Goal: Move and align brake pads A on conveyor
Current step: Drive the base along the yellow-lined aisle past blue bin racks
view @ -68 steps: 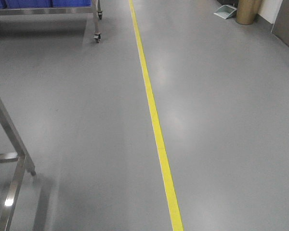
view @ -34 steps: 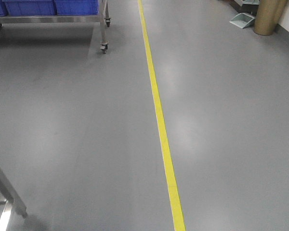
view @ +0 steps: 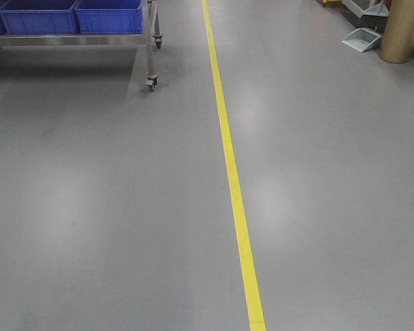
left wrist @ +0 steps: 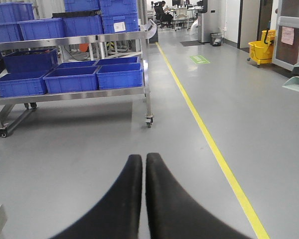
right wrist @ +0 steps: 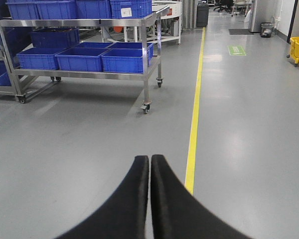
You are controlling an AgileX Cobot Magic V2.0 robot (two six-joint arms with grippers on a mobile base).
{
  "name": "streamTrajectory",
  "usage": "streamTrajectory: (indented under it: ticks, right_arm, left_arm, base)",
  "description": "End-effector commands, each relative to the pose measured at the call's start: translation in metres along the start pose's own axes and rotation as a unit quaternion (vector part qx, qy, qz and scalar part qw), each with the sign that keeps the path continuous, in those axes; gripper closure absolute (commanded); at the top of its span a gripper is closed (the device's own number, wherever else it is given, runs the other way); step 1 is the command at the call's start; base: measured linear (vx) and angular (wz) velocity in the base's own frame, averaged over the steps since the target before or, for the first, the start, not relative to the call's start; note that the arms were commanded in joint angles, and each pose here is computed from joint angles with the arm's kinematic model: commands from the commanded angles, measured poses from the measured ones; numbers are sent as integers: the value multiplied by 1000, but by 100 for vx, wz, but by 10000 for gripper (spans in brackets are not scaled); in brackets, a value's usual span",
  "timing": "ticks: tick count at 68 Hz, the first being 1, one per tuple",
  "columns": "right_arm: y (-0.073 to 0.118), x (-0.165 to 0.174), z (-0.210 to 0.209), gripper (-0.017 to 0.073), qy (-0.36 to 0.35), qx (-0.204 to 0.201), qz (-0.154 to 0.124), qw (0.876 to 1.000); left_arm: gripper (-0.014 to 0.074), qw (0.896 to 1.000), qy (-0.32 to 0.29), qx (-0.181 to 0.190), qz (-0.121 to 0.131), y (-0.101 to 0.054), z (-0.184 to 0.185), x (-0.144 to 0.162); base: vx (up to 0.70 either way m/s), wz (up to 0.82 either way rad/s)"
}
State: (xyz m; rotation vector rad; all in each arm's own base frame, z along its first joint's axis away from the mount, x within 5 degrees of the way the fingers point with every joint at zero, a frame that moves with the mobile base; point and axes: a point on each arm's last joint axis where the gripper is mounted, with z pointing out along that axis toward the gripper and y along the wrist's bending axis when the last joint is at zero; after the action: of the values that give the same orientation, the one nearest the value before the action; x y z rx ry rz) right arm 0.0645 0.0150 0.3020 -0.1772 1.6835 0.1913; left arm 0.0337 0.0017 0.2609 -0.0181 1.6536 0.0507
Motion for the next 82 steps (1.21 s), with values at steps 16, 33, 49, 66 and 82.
streamTrajectory:
  ticks: [16,33,49,66,82]
  right_arm:
    - [0,-15,-1,565,-46,0,-3,999]
    - [0,-15,-1,565,-46,0,-3,999]
    - [0,-15,-1,565,-46,0,-3,999]
    - [0,-15,-1,565,-46,0,-3,999]
    - [0,-15,-1,565,-46,0,-3,999]
  left_arm:
    - [600,998,-55,1,-5,0,-5,-14]
    - [600,998,-55,1,-5,0,-5,-14]
    - [600,998,-55,1,-5,0,-5,-14]
    - [600,998,-55,1,-5,0,-5,-14]
    - [600,999,-54,1,-5,0,-5,-14]
  base:
    - [40,5]
    - [34,6]
    - [28,5]
    - [22,14]
    - [17,49]
